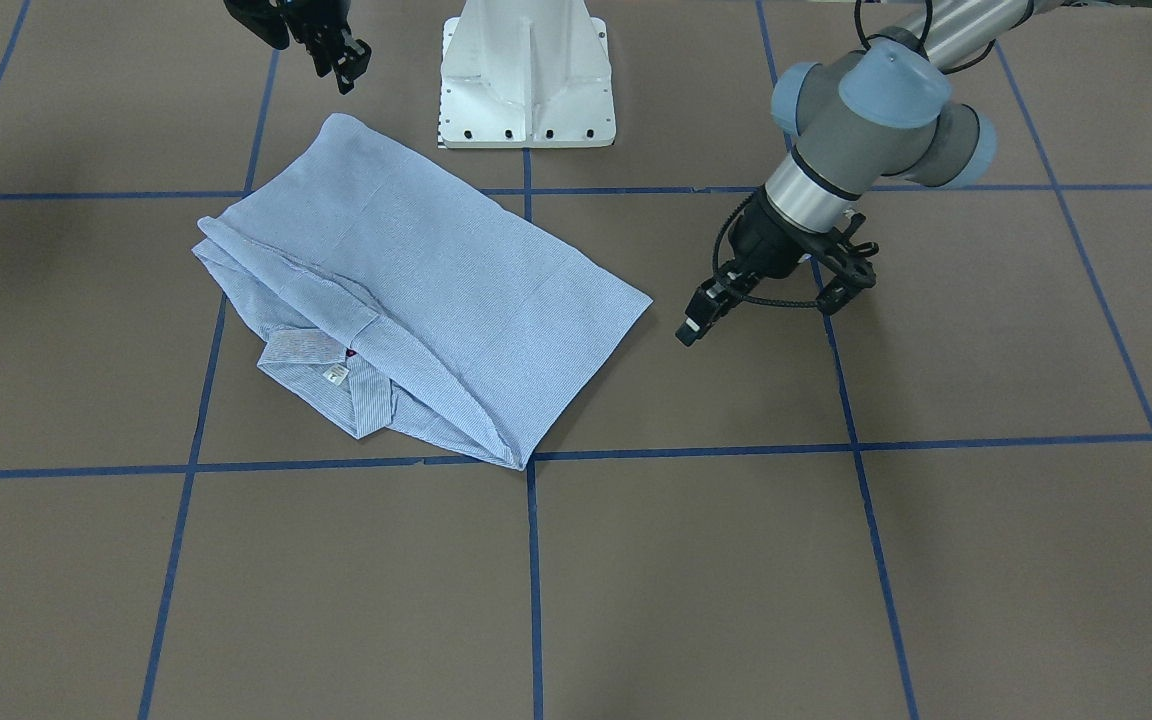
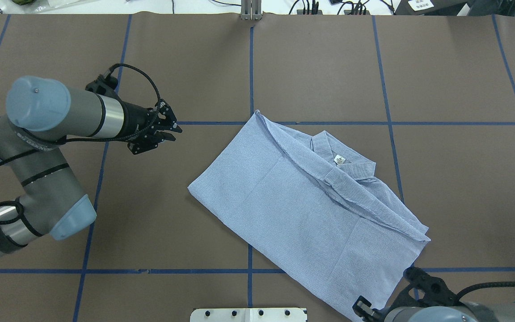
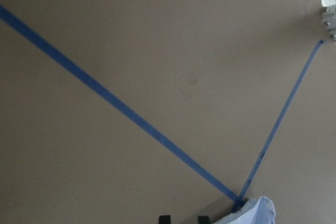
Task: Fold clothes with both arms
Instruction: 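Move the left gripper to the nearest shirt edge while the right gripper holds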
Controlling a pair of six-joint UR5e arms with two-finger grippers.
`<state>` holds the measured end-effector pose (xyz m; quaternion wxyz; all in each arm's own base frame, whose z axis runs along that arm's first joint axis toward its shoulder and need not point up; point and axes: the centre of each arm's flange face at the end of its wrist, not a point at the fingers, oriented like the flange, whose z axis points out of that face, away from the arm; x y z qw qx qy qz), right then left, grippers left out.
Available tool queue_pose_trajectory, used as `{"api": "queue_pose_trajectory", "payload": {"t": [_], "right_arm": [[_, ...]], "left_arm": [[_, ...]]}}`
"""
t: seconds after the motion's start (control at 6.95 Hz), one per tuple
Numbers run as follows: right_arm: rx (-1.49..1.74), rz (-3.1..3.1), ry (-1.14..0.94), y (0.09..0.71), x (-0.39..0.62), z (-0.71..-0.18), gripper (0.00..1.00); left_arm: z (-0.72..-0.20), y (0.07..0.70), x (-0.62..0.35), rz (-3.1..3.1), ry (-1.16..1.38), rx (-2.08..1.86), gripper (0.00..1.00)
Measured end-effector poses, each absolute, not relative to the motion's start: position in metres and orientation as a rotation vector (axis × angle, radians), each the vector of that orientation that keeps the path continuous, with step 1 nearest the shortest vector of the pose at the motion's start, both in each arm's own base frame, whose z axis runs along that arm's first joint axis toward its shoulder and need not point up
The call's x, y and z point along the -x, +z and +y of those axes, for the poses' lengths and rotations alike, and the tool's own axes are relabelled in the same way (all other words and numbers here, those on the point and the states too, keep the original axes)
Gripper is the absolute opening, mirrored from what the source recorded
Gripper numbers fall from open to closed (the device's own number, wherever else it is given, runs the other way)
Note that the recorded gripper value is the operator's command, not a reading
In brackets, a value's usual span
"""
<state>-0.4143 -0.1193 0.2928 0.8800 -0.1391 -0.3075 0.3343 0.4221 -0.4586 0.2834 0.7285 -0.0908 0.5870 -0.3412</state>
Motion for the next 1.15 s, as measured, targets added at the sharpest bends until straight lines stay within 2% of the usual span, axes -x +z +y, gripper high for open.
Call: {"api": "queue_pose_trajectory", "payload": {"t": [0.14, 0.29, 0.72, 1.15], "right_arm": [[0.287, -0.679, 0.752, 0.281, 0.401, -0.141, 1.00], [0.269, -0.729, 0.817, 0.266, 0.394, -0.176, 1.00], [0.156, -0.838, 0.922, 0.222, 0.396, -0.302, 1.00], [0.125, -0.832, 0.884, 0.223, 0.391, -0.331, 1.00]], "left_arm": [[-0.438, 0.279, -0.437, 1.294, -0.759, 0.258, 0.46], [-0.420, 0.279, -0.453, 1.280, -0.775, 0.304, 0.59], [-0.378, 0.295, -0.505, 1.154, -0.850, 0.307, 0.60], [-0.352, 0.302, -0.530, 1.115, -0.838, 0.316, 0.58]]}}
